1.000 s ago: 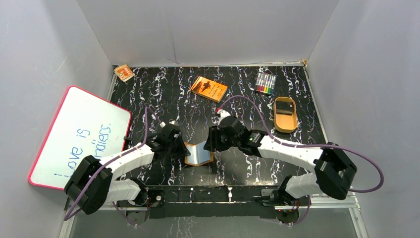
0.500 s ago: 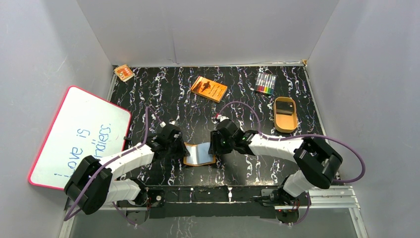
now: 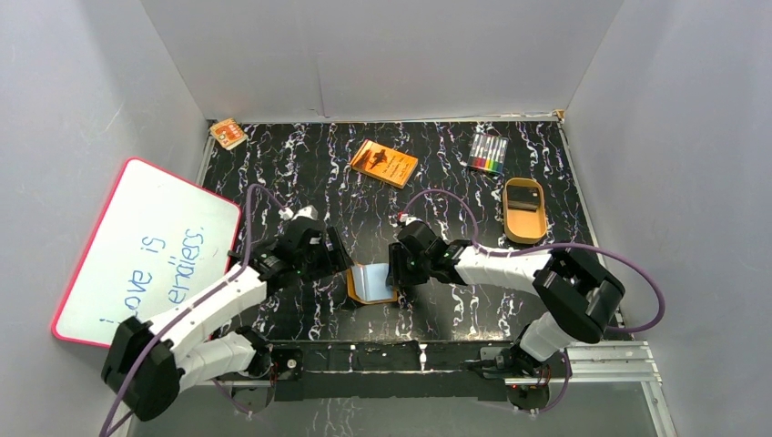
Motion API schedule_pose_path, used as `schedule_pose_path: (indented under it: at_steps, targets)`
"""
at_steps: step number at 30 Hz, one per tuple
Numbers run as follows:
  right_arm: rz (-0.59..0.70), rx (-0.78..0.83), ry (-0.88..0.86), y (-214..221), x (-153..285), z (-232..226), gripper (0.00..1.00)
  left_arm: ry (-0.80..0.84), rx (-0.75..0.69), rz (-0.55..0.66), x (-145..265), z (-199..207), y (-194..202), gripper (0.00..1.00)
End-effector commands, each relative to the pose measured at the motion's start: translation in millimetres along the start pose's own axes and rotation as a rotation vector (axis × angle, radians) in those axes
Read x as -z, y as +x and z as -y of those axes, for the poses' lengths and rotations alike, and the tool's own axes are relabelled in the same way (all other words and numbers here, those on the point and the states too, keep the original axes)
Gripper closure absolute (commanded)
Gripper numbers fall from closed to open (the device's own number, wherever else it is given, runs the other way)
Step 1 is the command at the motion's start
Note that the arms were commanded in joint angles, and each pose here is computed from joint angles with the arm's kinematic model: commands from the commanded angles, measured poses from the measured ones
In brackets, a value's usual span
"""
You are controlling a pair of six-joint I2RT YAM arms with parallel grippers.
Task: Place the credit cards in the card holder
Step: Open the card holder at the center of the board.
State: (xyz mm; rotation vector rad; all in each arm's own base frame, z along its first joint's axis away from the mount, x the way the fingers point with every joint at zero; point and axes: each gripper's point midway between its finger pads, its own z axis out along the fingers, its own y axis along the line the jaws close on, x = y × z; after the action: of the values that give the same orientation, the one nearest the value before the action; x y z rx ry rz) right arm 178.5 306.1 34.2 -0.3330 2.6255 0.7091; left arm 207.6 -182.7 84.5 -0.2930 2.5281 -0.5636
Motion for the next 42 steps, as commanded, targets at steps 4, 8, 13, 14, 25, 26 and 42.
schedule_pose_path:
  at_steps: [4, 8, 13, 14, 25, 26, 42]
  targets:
    - [0.038, 0.013, -0.003, -16, 2, -9, 0.5, 0.195, 0.019, 0.11, 48, 54, -39, 0.29]
    - [0.036, 0.013, -0.002, -17, 0, -9, 0.5, 0.372, 0.042, 0.019, 46, 96, -33, 0.36]
    - [0.031, 0.011, -0.005, -17, -1, -10, 0.5, 0.363, 0.081, -0.071, 15, 93, -14, 0.47]
    - [0.03, 0.011, -0.005, -16, -1, -10, 0.5, 0.357, 0.085, -0.079, 9, 90, -10, 0.49]
    - [0.027, 0.006, -0.005, -14, 1, -9, 0.51, 0.079, 0.073, -0.138, -30, 16, 28, 0.71]
    - [0.026, 0.005, -0.006, -13, 1, -9, 0.51, 0.051, 0.068, -0.139, -32, 8, 31, 0.73]
    - [0.024, -0.042, -0.015, -8, 4, -4, 0.51, -0.067, 0.031, -0.189, -59, -31, 58, 0.89]
